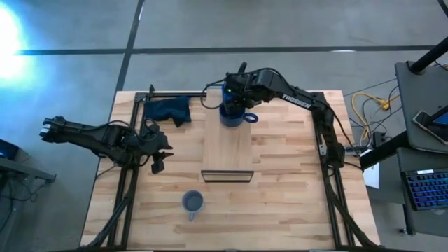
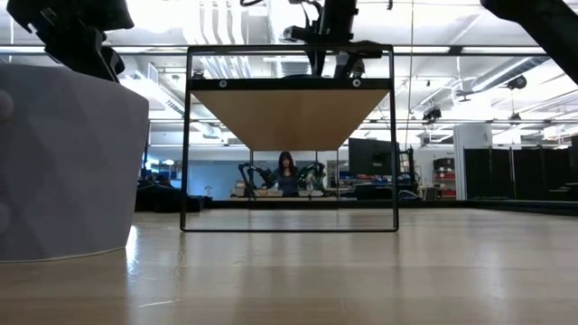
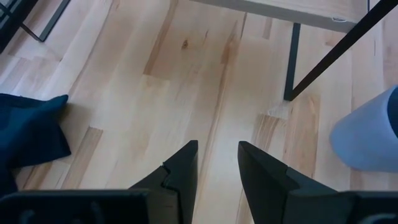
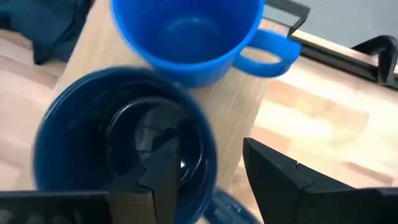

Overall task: Stack small to large cups/mugs on shelf
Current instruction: Put the purple mug on the shelf

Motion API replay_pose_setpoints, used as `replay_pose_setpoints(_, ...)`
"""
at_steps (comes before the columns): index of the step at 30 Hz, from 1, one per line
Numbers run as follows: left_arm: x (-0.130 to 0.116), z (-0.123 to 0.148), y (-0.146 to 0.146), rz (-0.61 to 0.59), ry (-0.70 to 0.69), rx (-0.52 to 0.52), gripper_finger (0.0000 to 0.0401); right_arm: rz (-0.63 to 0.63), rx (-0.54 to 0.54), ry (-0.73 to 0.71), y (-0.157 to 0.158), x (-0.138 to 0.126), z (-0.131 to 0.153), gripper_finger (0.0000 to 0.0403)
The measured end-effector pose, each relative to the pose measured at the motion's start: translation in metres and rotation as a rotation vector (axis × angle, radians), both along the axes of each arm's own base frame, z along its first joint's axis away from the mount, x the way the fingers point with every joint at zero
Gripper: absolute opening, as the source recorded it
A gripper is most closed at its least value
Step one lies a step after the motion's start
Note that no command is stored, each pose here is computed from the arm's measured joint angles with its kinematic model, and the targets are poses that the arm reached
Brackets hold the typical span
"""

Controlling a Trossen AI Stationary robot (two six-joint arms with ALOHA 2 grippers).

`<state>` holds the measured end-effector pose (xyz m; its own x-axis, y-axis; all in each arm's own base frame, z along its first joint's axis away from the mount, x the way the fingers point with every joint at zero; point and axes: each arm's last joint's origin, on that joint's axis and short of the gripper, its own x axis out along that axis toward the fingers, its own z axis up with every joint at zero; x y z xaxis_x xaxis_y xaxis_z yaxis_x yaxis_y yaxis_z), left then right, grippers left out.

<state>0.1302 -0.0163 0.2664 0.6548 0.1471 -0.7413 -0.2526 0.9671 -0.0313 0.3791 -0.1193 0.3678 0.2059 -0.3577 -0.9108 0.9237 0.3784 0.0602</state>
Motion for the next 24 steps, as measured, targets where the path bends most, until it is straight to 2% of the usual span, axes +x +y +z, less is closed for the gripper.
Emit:
replay_pose_setpoints(10, 0.001, -0.001, 0.000, 0.000, 0.009, 0.002, 0.0100, 0.006, -0.010, -0.042, 0.025, 0.004, 0.006, 0.0152)
replay_pose_setpoints(19, 0.001, -0.001, 0.000, 0.000, 0.009, 0.002, 0.0100, 0.015, 0.055, -0.142, 0.044, 0.012, 0.010, 0.0122)
replay_pose_setpoints(24, 0.001, -0.001, 0.000, -0.001, 0.007, 0.002, 0.0100, 0.084, 0.053, -0.141, 0.058, 0.013, 0.013, 0.0121)
